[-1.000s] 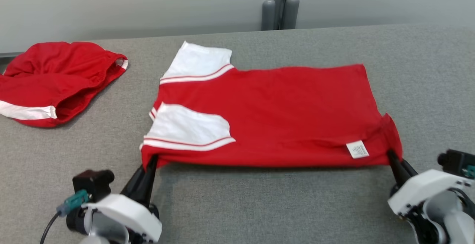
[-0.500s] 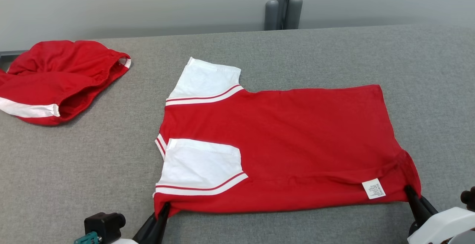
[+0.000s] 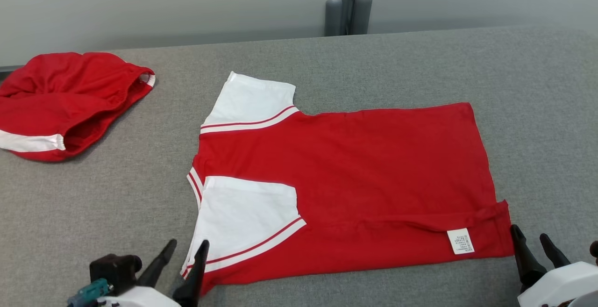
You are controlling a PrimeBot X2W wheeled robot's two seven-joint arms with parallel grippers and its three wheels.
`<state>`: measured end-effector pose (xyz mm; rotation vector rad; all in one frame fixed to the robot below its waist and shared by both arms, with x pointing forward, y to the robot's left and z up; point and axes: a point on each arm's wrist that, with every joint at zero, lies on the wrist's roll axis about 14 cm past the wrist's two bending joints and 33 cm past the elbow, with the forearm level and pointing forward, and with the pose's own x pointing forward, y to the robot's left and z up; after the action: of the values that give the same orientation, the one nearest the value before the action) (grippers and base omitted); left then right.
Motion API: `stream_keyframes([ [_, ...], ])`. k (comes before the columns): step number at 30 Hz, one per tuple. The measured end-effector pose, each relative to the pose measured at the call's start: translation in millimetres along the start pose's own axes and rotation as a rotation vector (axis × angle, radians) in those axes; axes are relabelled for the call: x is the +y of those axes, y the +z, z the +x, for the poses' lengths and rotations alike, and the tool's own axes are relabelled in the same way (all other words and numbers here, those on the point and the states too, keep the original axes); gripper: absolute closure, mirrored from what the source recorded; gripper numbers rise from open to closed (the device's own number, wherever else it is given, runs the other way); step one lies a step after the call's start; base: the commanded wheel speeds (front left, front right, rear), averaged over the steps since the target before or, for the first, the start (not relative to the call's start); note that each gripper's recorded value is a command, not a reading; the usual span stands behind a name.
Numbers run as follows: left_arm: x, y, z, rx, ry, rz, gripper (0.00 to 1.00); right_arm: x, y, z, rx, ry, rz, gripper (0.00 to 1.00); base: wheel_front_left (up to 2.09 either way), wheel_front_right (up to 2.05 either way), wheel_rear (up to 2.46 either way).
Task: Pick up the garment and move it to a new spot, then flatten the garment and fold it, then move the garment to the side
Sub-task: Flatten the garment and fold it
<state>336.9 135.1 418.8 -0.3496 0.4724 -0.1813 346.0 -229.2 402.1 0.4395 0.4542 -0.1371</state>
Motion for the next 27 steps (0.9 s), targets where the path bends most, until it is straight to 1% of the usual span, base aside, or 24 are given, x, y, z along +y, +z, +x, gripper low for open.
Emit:
stream_keyframes([
  [4,-4,25,16,-0.050,-0.030,0.050,0.00,11,11,6,-0.043,0.028,-0.017,0.00,0.00,0.00,0.00],
  [6,-7,38,28,-0.065,-0.049,0.091,0.00,18,21,9,-0.075,0.047,-0.038,0.00,0.00,0.00,0.00],
  [12,-13,78,74,-0.085,-0.096,0.204,0.00,39,44,24,-0.131,0.105,-0.097,0.00,0.00,0.00,0.00],
  [13,-13,78,74,-0.085,-0.096,0.204,0.00,39,44,24,-0.131,0.105,-0.097,0.00,0.00,0.00,0.00],
  [20,-22,106,144,-0.056,-0.118,0.289,0.00,56,59,47,-0.153,0.152,-0.142,0.00,0.00,0.00,0.00],
  [27,-19,109,214,0.016,-0.082,0.342,0.00,61,58,69,-0.144,0.169,-0.158,0.00,0.00,0.00,0.00],
])
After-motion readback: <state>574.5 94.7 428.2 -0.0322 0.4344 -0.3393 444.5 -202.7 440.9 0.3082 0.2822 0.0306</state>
